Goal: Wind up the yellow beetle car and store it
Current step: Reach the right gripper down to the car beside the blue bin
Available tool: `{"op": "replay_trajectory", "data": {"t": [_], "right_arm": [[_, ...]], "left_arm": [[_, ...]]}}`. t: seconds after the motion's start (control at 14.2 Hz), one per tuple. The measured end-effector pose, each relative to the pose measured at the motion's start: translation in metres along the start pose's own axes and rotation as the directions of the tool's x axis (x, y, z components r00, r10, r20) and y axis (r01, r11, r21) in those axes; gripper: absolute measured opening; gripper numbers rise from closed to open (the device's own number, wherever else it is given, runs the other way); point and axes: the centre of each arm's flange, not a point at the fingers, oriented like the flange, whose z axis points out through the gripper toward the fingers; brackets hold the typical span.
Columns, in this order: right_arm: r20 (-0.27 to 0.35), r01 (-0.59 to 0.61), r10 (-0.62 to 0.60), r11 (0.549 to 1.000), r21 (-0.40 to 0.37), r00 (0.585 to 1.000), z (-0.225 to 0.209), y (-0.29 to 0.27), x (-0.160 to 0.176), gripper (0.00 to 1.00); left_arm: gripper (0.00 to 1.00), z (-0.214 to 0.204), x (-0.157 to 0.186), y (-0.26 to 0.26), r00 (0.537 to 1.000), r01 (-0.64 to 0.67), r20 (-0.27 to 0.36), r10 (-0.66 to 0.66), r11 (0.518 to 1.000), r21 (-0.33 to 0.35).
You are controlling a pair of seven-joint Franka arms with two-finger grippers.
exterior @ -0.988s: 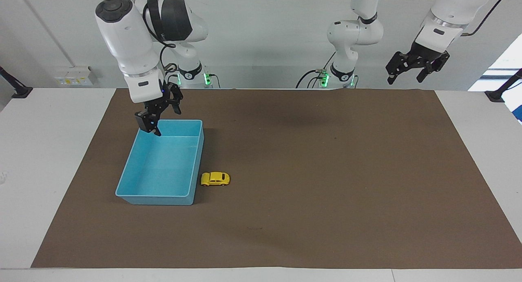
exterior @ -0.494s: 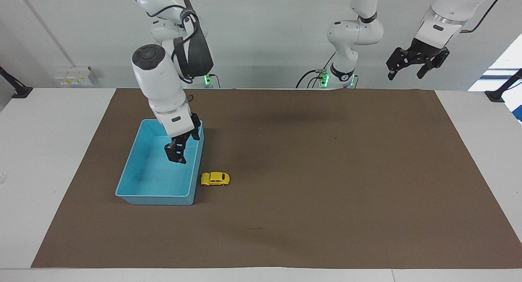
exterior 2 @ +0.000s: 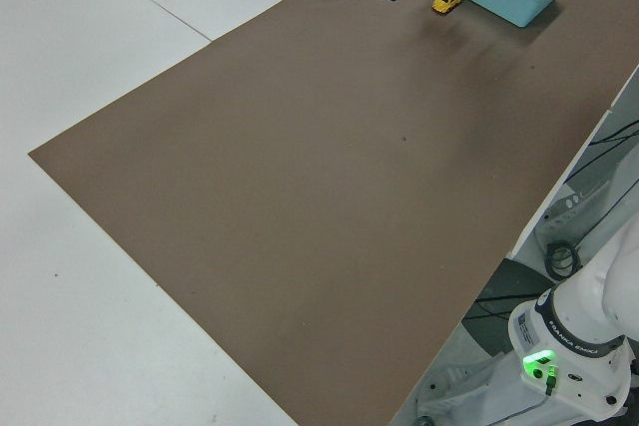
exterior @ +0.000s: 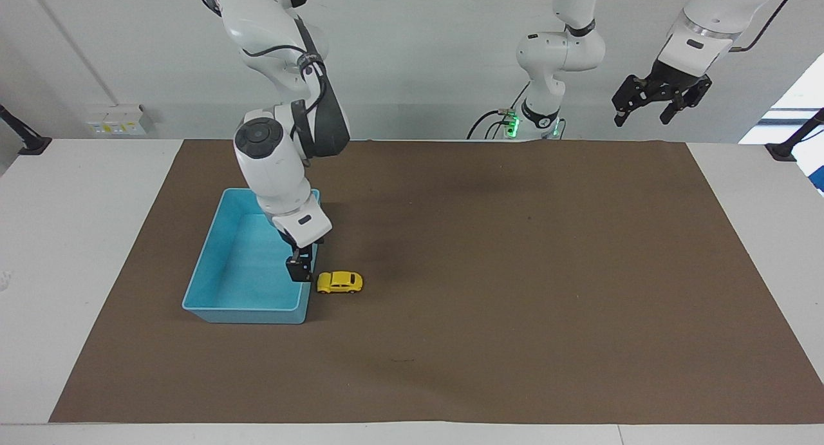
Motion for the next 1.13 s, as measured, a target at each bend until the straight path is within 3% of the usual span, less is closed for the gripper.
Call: {"op": "replay_trajectory", "data": {"t": [0.49,1.13], "right_arm": [[-0.007,0.069,-0.069,0.998,0.004,0.998,0.053,-0.005,0.039,1.00],[-0.007,0.086,-0.086,0.996,0.005,0.996,0.098,-0.020,0.036,1.00]], "left_arm": [[1.00,0.000,0.000,0.000,1.000,0.000,0.000,0.000,1.000,0.000],[1.00,0.000,0.002,-0.027,0.999,0.052,0.000,-0.052,0.999,-0.006]]}}
